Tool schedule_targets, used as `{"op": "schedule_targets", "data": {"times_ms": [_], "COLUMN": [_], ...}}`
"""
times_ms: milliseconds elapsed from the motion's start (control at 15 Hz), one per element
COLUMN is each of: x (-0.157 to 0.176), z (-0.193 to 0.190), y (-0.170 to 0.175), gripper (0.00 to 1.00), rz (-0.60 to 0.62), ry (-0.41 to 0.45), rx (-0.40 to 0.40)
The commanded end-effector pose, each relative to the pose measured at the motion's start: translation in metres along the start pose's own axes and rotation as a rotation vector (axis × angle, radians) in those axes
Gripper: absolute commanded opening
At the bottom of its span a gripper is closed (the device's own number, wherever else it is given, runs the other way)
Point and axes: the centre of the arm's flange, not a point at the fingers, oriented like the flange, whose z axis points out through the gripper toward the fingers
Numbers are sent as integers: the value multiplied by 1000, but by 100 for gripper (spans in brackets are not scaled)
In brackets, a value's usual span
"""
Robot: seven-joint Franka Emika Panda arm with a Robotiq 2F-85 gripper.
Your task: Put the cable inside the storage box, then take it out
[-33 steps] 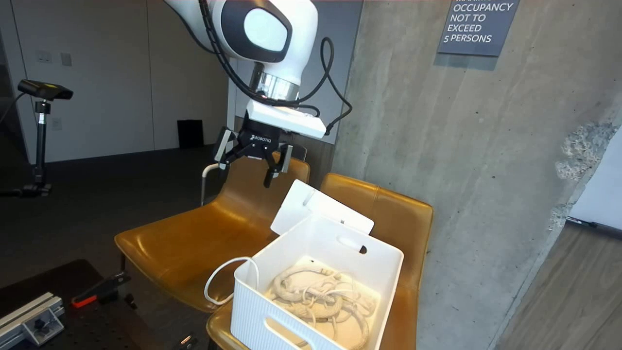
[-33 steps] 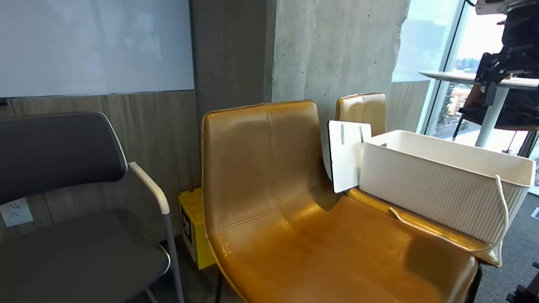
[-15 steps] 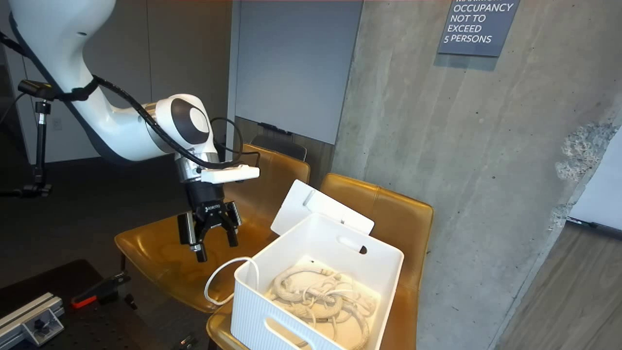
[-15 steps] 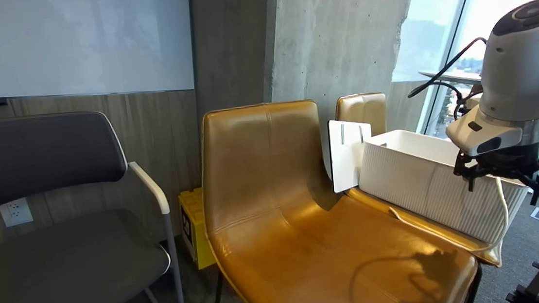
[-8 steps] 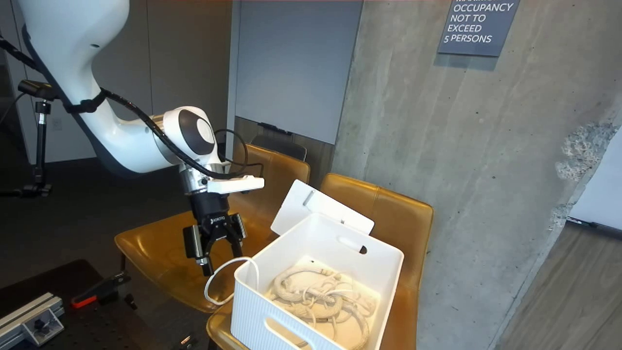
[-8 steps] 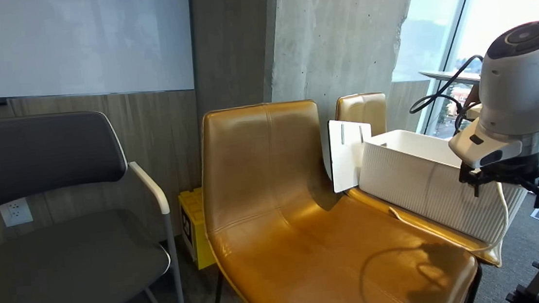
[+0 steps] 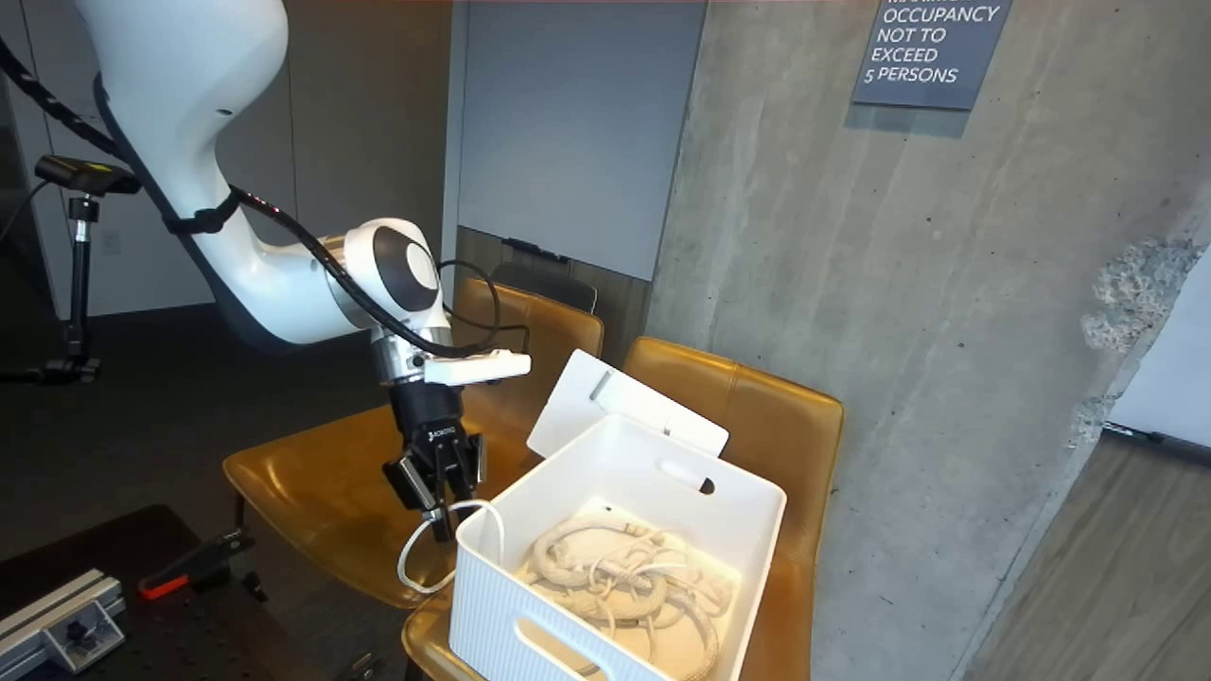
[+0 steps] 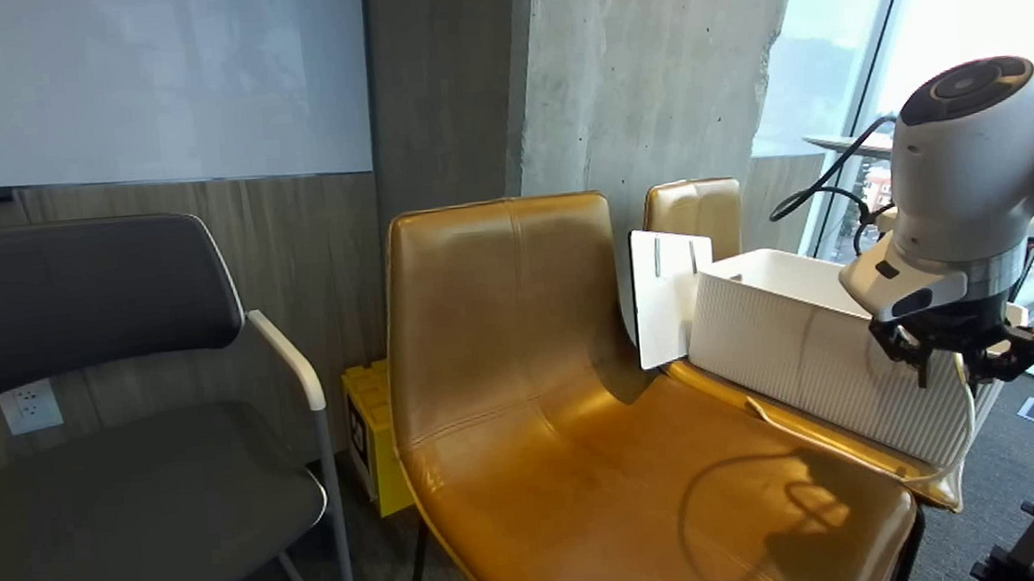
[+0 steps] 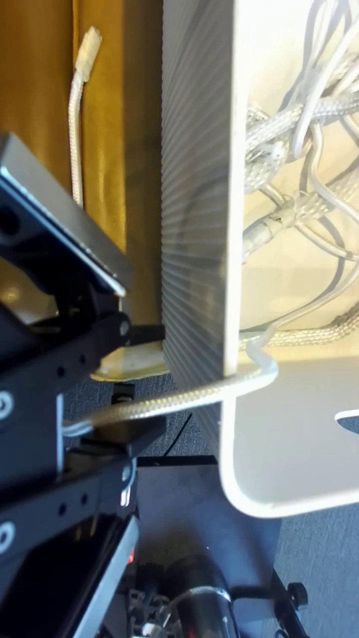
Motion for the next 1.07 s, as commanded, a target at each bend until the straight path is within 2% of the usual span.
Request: {"op": "schedule_targets", "data": {"times_ms": [0,67,133,467,733,1000], "x": [-8,-13,-17,-70,-161,-264], "z": [-6,-11,-15,-51,-97,-135], "y": [16,21,25,57,84,89], "gripper": [11,3,0,1,1,1], "rz": [38,57,76,214,391,600], "ry": [18,31,44,112,210,300], "rx": [22,27,35,61,52,14]}}
